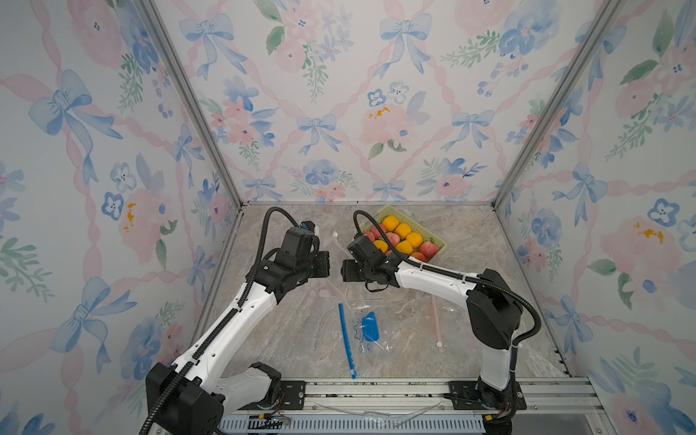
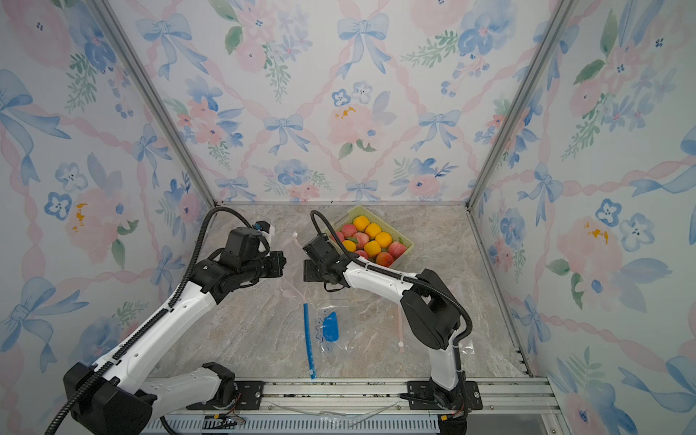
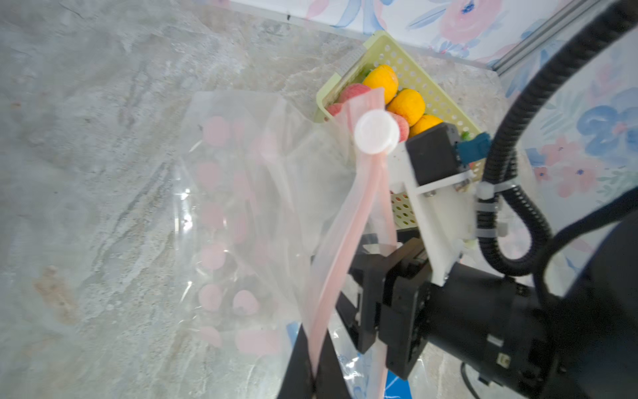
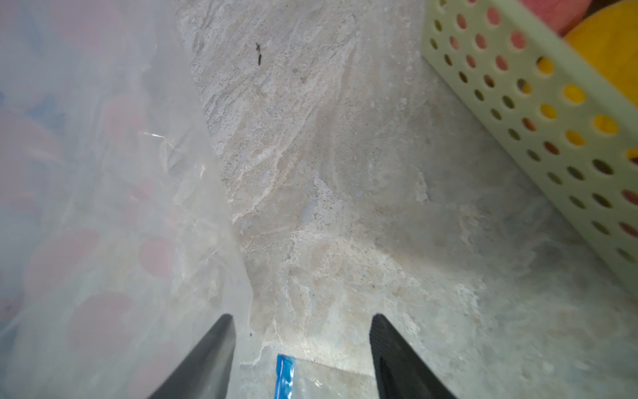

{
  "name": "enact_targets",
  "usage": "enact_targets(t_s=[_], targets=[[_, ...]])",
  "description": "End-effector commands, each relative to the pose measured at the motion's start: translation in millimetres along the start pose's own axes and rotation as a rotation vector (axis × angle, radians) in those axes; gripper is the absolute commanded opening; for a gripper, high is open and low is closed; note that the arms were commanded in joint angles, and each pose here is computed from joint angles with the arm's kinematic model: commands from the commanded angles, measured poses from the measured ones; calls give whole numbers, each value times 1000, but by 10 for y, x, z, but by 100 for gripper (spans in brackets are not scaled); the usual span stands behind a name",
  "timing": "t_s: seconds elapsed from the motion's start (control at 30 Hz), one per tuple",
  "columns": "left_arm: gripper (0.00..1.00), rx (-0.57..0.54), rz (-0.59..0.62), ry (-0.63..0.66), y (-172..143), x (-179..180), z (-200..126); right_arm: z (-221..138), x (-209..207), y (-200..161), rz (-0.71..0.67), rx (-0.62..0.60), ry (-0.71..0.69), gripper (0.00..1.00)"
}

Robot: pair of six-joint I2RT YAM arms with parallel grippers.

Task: Place the peach in a zip-top bag and seal the zipper
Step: Open the zipper of the food storage bag at the center of the board.

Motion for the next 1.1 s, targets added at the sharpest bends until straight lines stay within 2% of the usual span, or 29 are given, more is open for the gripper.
enact_targets(t_s=[0.0,0.33,0.57,0.8,0.97,1.07], targets=[[0,-42,68,185,72,185,-103,48,-151,-91,-7,53,-64,64],[0,2,146,367,95,302,138,-73,246,-46,-104,67,13,65],[0,59,166,261,80,114,228,-129,370,111,-179,22,11,71],[0,80,185,161,67,-29,173,-72,325,360,-229,-47,-103,79],[0,84,197,112,57,-82,110,-41,247,583,-220,-103,-157,77],[0,81,202,120,46,-63,95,-17,176,662,-195,-116,-163,72]])
Point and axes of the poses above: each gripper's point midway between its finger pads, its own z axis out along the fingers, its own x axis along the line the jaws close on, y = z × x, the point moved 6 cm from there along -z, back along the fingers, and after that the axes turned 7 degrees about -z, right-handed, at the moved point
